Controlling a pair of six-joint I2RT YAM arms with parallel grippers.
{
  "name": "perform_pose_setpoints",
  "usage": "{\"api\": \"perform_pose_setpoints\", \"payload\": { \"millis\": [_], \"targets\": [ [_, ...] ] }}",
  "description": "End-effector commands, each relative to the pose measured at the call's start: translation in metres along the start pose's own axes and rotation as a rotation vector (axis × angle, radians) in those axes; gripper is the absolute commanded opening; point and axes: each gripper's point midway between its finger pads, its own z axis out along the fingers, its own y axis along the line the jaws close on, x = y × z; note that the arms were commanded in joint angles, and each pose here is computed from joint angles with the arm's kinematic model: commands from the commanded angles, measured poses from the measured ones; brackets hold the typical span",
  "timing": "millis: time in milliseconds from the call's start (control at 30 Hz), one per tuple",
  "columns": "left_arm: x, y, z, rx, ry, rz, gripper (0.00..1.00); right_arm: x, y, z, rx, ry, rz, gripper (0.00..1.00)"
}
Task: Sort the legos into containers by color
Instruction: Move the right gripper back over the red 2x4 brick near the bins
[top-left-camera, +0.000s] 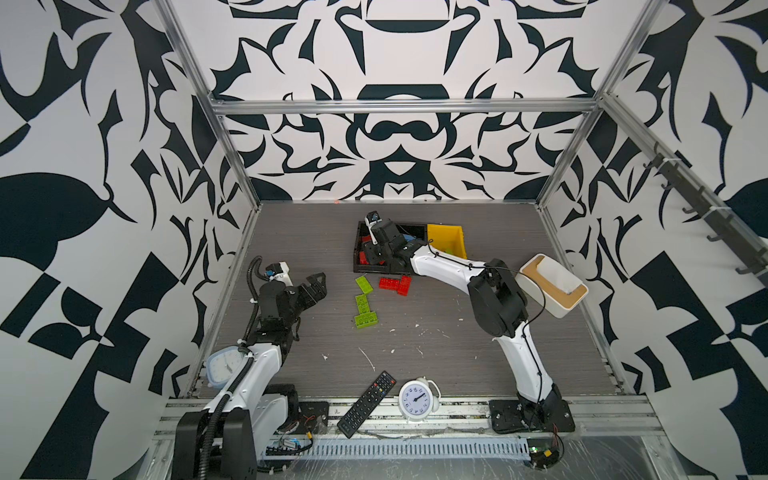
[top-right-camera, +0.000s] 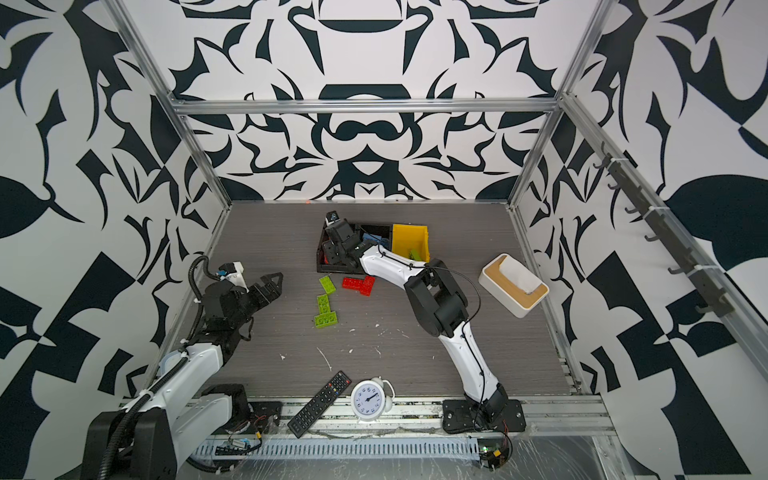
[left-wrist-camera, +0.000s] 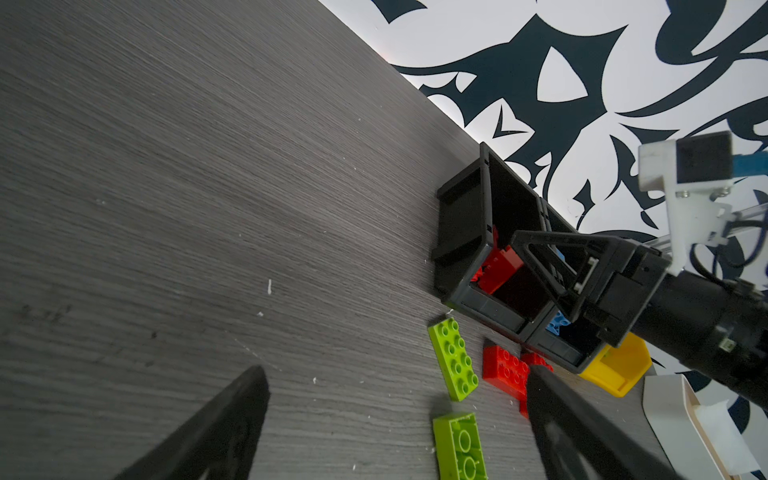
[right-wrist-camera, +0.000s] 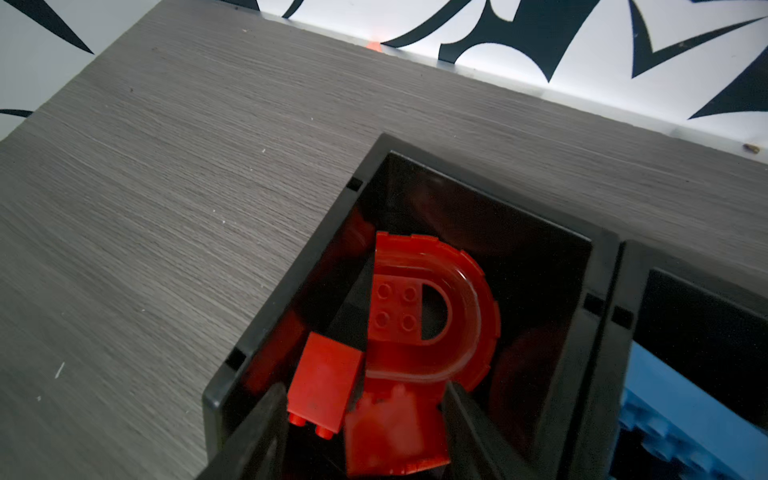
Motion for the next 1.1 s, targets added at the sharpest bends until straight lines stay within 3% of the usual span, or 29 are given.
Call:
{"api": "perform_pose_setpoints", "payload": {
  "millis": [0, 400, 1067],
  "targets": [
    [-0.011, -0.006, -0.001, 0.01, -0.028, 0.003, 0.99, -0.024, 0.014, -0.051, -0.048, -0.053, -0.002, 0.63],
    [-0.012, -0.006, -0.002, 0.006, -0.033, 0.009, 0.99, 0.081, -0.002, -0.114, 0.068, 0.032, 0.009, 0.65],
    [-0.013, -0.005, -0.003, 0.003, -0.037, 0.01, 0.99, 0.142, -0.025, -0.094, 0.158, 0.169, 0.021, 0.67]
  ]
}}
